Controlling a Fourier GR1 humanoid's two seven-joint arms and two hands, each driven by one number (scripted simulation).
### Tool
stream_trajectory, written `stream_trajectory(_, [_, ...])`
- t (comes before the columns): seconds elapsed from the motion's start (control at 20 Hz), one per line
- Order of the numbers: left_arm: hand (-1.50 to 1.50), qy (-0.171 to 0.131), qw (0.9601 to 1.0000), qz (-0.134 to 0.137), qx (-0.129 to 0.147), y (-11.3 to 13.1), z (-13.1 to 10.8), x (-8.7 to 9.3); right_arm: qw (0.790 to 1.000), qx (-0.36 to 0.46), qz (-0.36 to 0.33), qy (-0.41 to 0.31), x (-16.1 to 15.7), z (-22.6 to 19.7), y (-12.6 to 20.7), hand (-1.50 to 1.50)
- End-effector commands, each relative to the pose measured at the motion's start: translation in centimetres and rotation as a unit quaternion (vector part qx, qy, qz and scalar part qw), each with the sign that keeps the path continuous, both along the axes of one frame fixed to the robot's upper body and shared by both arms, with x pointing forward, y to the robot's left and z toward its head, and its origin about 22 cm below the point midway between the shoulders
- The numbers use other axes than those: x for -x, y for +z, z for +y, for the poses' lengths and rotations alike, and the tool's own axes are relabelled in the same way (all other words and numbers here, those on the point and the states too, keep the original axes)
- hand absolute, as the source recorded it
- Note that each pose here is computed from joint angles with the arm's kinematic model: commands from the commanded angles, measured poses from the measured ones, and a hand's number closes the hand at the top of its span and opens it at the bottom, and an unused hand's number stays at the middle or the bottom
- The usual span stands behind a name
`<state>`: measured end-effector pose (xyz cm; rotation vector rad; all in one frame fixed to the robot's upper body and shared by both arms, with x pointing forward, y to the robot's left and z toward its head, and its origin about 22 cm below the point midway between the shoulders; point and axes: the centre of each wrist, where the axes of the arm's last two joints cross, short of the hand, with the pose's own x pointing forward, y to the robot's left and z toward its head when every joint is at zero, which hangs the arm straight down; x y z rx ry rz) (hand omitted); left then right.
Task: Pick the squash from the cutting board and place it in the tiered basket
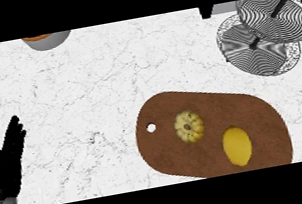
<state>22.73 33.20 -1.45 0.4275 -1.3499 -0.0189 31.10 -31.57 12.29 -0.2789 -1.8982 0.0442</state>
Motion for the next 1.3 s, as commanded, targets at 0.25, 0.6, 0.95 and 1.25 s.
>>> stream_trajectory(0.25, [0.00,-0.066,0.9876,-0.107,-0.094,5.3,-1.4,-4.4,0.980,0.098,0.015,0.170,4.0,13.5,-2.7,1.50])
stream_trajectory(0.6, [0.00,-0.060,0.9941,-0.062,-0.066,3.8,-2.0,-3.7,0.977,0.153,0.018,-0.145,8.4,9.8,-6.5,-1.50])
stream_trajectory(0.95, [0.00,-0.063,0.9924,-0.066,-0.082,4.4,-2.1,-4.1,0.930,0.334,0.120,-0.095,12.3,10.2,-4.0,-1.50])
stream_trajectory(1.25, [0.00,-0.082,0.9918,-0.064,-0.074,4.0,-2.5,-3.9,0.862,0.457,0.210,-0.068,13.4,13.0,-1.5,-1.50])
